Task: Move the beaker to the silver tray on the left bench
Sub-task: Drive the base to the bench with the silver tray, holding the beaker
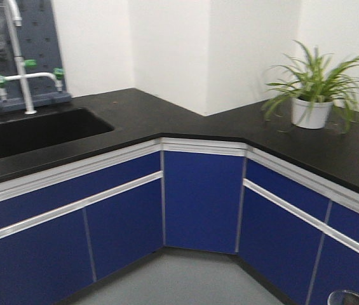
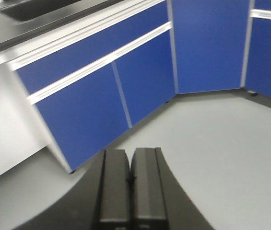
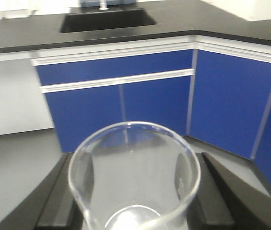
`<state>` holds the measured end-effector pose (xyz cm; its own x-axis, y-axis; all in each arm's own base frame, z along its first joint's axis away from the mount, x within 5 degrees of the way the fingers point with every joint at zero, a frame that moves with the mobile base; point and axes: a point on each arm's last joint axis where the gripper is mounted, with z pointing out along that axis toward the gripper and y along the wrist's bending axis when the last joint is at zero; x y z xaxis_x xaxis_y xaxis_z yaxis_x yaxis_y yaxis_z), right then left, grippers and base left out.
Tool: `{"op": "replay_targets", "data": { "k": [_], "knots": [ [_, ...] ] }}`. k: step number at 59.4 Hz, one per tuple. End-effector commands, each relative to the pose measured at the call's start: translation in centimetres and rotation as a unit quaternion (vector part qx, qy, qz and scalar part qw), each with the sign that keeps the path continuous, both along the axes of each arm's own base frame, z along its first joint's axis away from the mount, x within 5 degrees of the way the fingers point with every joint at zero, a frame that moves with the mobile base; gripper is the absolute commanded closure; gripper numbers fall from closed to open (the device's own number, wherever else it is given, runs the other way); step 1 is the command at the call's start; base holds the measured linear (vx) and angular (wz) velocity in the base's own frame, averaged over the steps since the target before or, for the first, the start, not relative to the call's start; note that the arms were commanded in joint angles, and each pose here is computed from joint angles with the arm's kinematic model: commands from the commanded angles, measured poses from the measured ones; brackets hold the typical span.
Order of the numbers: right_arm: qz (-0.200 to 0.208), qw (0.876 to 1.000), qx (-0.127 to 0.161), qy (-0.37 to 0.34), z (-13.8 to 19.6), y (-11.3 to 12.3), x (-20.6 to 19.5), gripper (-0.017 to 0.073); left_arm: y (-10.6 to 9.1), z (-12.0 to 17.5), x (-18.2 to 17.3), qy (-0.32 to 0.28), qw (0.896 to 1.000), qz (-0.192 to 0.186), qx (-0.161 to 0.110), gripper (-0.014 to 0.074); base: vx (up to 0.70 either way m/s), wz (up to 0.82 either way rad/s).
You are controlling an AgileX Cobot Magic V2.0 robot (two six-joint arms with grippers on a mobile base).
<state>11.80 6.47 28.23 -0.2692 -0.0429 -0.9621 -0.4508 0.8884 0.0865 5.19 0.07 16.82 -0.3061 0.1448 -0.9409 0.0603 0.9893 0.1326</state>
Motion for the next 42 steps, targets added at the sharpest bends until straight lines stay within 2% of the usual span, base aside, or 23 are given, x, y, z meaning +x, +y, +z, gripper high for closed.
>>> {"op": "replay_targets", "data": {
  "k": [1, 42],
  "knots": [
    [0.008, 0.999, 0.023, -0.049, 1.74, 0.21, 0.11, 0.0570, -0.12, 0.09, 0.20, -0.035, 0.999, -0.006, -0.004, 0.0592, -0.11, 0.45],
    [0.008, 0.999, 0.023, -0.049, 1.74, 0.21, 0.11, 0.0570, -0.12, 0.09, 0.20, -0.035, 0.999, -0.006, -0.004, 0.0592, -0.04, 0.45]
  ]
}}
